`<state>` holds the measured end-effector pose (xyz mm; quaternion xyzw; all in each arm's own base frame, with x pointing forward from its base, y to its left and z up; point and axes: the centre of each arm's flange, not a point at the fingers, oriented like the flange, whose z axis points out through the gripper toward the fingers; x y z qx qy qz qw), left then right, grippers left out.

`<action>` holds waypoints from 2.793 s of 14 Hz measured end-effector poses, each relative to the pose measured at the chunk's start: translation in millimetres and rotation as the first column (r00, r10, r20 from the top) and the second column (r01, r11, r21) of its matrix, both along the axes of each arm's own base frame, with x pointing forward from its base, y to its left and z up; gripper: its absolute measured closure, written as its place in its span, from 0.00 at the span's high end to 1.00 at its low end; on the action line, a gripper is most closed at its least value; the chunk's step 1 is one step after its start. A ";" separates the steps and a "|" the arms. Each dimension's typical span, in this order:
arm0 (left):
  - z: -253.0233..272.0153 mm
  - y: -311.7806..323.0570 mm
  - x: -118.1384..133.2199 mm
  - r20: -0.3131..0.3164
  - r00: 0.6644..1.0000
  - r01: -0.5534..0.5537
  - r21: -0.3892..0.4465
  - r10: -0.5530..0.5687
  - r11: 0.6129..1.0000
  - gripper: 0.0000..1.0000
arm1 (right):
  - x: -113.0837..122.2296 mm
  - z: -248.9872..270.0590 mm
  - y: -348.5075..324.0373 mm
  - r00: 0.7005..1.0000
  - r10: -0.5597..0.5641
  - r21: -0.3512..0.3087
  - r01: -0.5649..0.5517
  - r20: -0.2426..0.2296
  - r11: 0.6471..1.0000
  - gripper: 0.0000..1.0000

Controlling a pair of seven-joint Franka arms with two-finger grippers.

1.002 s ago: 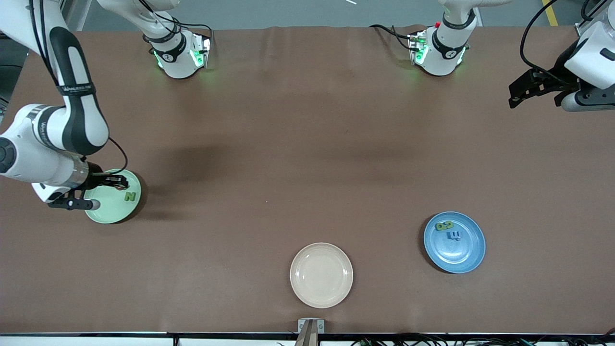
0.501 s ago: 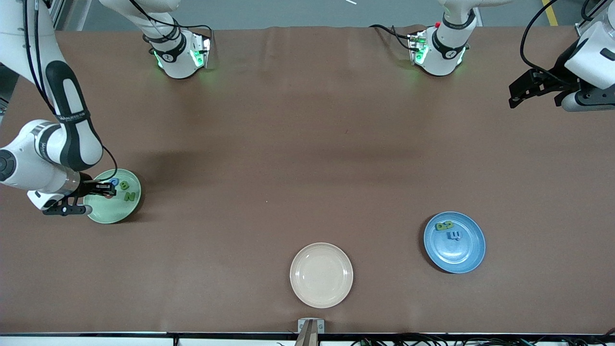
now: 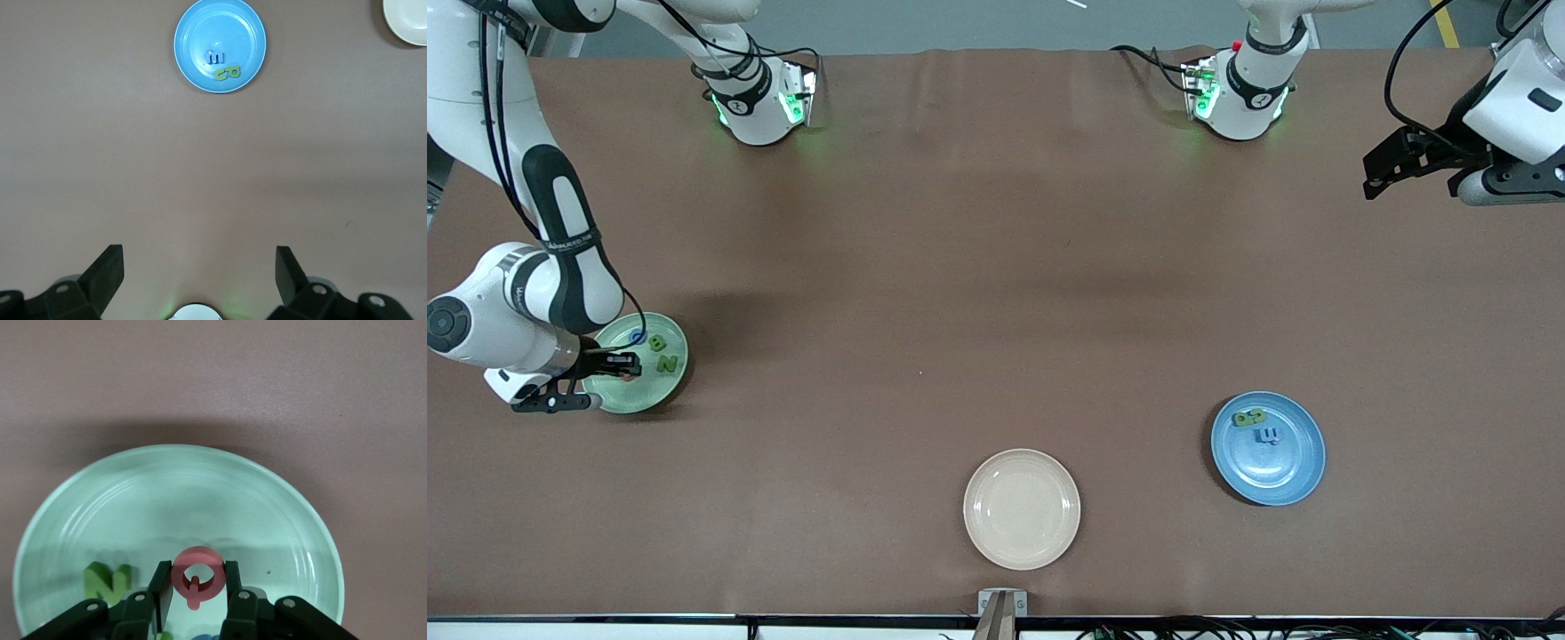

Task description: Sort upper and lower case letters into plates

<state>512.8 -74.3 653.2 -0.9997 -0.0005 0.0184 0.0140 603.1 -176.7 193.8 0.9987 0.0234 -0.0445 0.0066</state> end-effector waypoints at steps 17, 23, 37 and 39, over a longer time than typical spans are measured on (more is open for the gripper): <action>18.3 -4.7 -9.9 0.038 0.999 0.008 0.001 -0.008 1.000 1.00 | -39.9 421.7 162.1 0.995 -0.083 0.080 0.079 0.050 0.994 1.00; 17.4 -4.3 -8.4 0.043 0.999 0.007 0.000 -0.007 1.000 1.00 | -46.9 447.2 158.9 0.995 -0.083 0.067 0.079 0.058 0.995 1.00; 13.0 -5.1 -4.2 0.043 0.999 0.009 -0.002 -0.009 1.000 1.00 | -74.0 479.3 148.5 0.988 -0.095 0.072 0.086 0.125 0.994 1.00; 13.3 -5.2 -3.9 0.046 0.999 0.009 -0.002 -0.009 1.000 1.00 | -74.1 481.6 147.5 0.987 -0.095 0.066 0.087 0.130 0.994 1.00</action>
